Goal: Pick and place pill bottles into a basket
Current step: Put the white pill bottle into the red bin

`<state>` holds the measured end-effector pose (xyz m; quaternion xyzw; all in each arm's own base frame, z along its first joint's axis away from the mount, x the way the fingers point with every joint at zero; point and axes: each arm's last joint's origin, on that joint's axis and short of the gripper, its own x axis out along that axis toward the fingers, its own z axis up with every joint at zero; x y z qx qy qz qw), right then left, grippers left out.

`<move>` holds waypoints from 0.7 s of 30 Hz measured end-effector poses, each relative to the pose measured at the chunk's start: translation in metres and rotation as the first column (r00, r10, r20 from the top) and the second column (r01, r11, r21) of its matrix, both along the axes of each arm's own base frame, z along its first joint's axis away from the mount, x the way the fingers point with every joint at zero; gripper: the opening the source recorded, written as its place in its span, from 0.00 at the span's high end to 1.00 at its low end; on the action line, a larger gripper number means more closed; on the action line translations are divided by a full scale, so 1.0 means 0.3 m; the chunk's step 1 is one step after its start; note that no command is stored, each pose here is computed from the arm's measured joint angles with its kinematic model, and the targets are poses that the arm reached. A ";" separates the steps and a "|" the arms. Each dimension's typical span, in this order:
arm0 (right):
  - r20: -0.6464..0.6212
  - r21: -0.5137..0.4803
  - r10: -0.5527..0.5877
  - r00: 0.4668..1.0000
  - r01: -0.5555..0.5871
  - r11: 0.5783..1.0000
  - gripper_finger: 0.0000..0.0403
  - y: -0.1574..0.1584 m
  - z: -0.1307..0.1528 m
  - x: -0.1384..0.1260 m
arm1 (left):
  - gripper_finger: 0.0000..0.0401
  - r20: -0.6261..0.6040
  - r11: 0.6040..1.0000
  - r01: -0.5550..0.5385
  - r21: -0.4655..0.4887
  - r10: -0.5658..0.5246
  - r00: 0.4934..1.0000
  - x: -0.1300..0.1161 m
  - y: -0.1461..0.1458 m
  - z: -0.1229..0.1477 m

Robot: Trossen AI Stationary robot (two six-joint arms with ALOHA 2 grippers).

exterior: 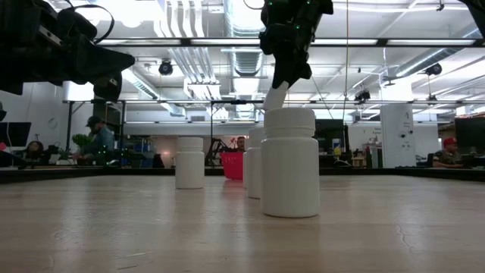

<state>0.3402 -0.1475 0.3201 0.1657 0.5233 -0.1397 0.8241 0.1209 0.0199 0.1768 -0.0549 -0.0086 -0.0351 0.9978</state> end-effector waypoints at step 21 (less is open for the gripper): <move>-0.118 0.079 0.040 0.992 -0.031 0.996 0.65 -0.085 -0.051 0.159 | 1.00 -0.003 1.000 0.000 -0.001 0.000 1.000 0.001 0.000 -0.001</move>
